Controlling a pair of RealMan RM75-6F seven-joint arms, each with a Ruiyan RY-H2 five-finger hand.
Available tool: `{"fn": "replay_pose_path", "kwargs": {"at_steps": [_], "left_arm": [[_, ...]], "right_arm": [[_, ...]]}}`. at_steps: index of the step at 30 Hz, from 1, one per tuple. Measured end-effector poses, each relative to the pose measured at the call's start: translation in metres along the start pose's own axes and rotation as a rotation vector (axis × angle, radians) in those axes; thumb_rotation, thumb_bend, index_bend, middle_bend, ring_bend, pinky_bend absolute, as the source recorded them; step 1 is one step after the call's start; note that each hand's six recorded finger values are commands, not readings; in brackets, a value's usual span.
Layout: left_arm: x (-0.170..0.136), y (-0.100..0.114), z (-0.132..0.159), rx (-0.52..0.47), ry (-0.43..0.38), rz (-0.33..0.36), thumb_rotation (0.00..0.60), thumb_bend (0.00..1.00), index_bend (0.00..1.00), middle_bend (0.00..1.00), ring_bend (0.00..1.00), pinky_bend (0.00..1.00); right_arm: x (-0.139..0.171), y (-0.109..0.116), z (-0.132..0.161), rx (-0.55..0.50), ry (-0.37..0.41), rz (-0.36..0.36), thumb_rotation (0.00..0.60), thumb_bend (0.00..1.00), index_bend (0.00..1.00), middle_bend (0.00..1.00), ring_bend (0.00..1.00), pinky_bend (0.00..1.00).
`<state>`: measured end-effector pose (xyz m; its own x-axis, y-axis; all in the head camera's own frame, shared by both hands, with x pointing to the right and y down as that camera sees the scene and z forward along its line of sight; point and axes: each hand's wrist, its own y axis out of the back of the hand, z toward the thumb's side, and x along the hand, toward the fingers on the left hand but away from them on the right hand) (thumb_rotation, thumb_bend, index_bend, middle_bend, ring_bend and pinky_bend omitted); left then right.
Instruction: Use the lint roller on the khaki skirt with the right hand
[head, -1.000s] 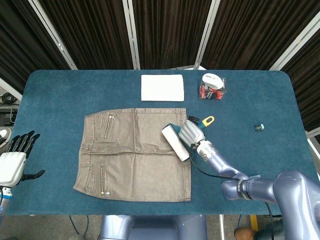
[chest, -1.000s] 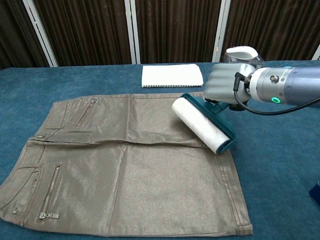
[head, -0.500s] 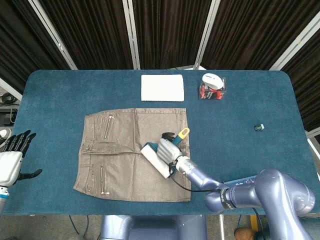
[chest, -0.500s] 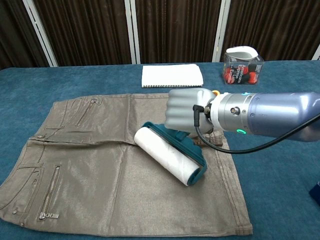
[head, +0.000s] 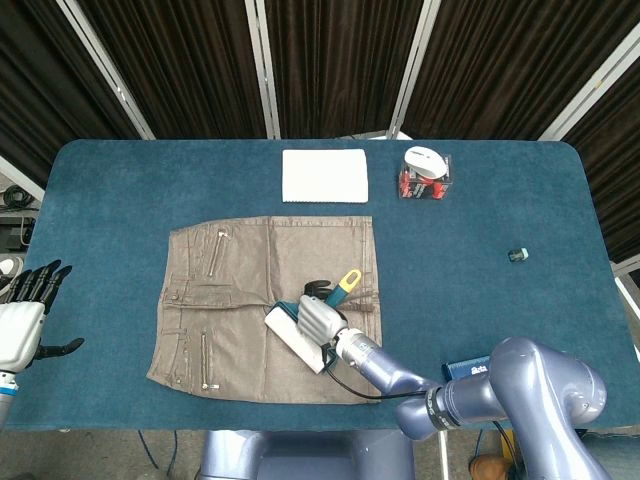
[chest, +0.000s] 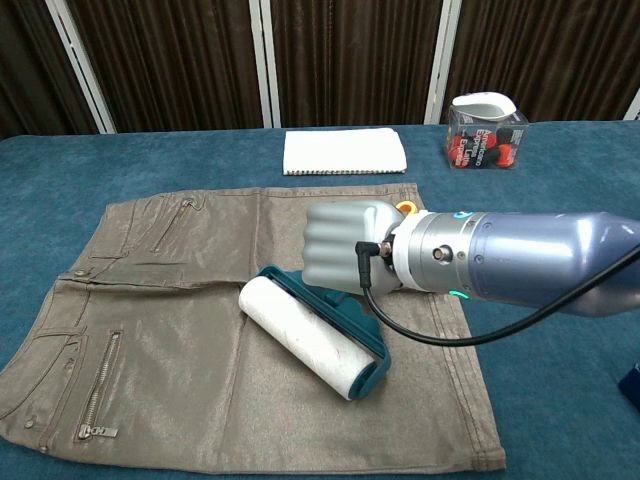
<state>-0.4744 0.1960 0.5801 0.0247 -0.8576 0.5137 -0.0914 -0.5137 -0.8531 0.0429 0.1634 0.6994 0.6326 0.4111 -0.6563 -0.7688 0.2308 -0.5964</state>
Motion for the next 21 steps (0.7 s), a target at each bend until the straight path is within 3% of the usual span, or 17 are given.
{"fn": "replay_pose_path", "kwargs": {"at_steps": [5,21], "left_arm": [[0.000,-0.001,-0.001,0.002,0.002,-0.003,0.600,0.00,0.00,0.00,0.00,0.00],[0.001,-0.006,0.005,0.015,-0.006,-0.015,0.600,0.00,0.00,0.00,0.00,0.00]], "right_arm": [[-0.001,-0.014,-0.009,0.025,-0.030,0.026,0.600,0.77,0.58,0.63,0.53,0.48],[0.009,-0.095,-0.072,0.083,-0.196,0.178,0.600,0.77,0.58,0.63,0.53,0.48]]}}
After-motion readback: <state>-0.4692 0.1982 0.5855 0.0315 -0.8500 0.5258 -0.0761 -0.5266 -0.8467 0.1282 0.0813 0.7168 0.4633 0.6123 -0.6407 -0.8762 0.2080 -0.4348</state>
